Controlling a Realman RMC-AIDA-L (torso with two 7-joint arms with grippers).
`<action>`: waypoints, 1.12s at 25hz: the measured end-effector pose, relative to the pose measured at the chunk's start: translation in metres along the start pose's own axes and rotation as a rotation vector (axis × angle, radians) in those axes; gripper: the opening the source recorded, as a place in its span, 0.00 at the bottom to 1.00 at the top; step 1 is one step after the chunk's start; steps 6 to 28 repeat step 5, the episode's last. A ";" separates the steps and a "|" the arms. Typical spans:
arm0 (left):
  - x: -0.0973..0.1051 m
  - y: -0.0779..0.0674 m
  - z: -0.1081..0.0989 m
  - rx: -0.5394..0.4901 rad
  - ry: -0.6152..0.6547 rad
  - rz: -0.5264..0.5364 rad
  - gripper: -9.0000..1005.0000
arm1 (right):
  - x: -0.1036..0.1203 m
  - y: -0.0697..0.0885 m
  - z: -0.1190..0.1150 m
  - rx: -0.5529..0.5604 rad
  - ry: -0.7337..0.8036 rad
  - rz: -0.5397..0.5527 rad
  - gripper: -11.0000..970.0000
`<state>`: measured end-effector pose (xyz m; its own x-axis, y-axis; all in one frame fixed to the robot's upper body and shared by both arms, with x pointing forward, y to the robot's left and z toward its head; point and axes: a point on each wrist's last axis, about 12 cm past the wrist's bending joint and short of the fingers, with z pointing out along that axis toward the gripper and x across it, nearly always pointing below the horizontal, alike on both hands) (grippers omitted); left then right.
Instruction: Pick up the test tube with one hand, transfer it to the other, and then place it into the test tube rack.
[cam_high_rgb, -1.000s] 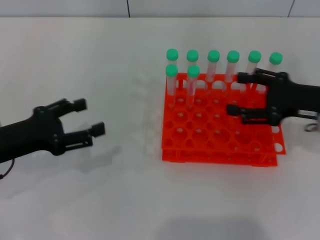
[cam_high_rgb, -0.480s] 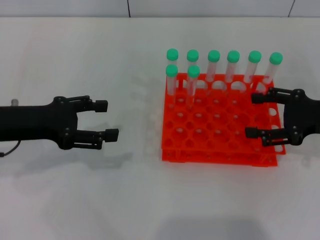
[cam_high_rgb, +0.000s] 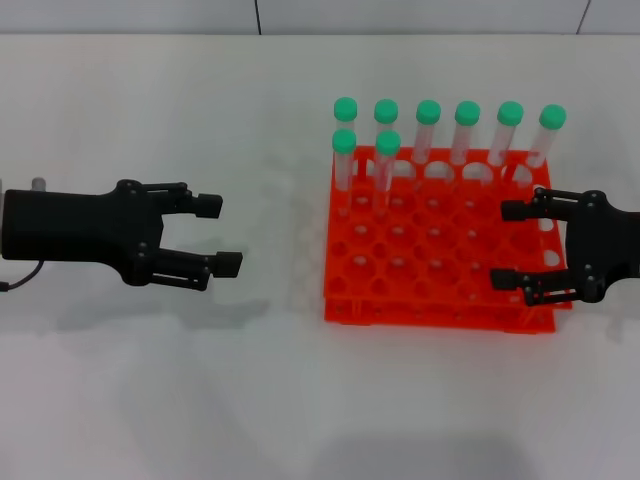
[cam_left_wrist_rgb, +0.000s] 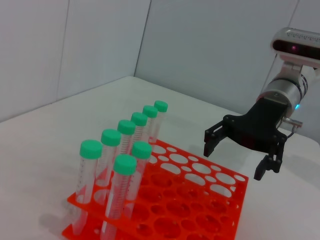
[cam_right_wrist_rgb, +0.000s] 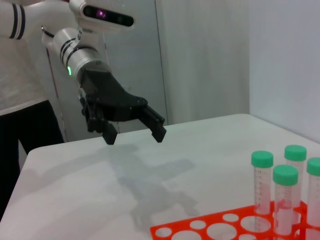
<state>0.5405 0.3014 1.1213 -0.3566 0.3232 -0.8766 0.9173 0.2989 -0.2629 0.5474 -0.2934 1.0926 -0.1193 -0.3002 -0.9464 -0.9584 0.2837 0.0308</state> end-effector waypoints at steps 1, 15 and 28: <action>-0.001 0.000 0.000 0.001 0.002 0.001 0.88 | 0.000 0.000 0.000 0.000 0.001 -0.001 0.90; -0.002 0.001 0.000 0.003 0.022 0.001 0.88 | 0.000 -0.001 -0.002 0.006 0.004 -0.002 0.90; -0.002 0.001 0.000 0.003 0.022 0.001 0.88 | 0.000 -0.001 -0.002 0.006 0.004 -0.002 0.90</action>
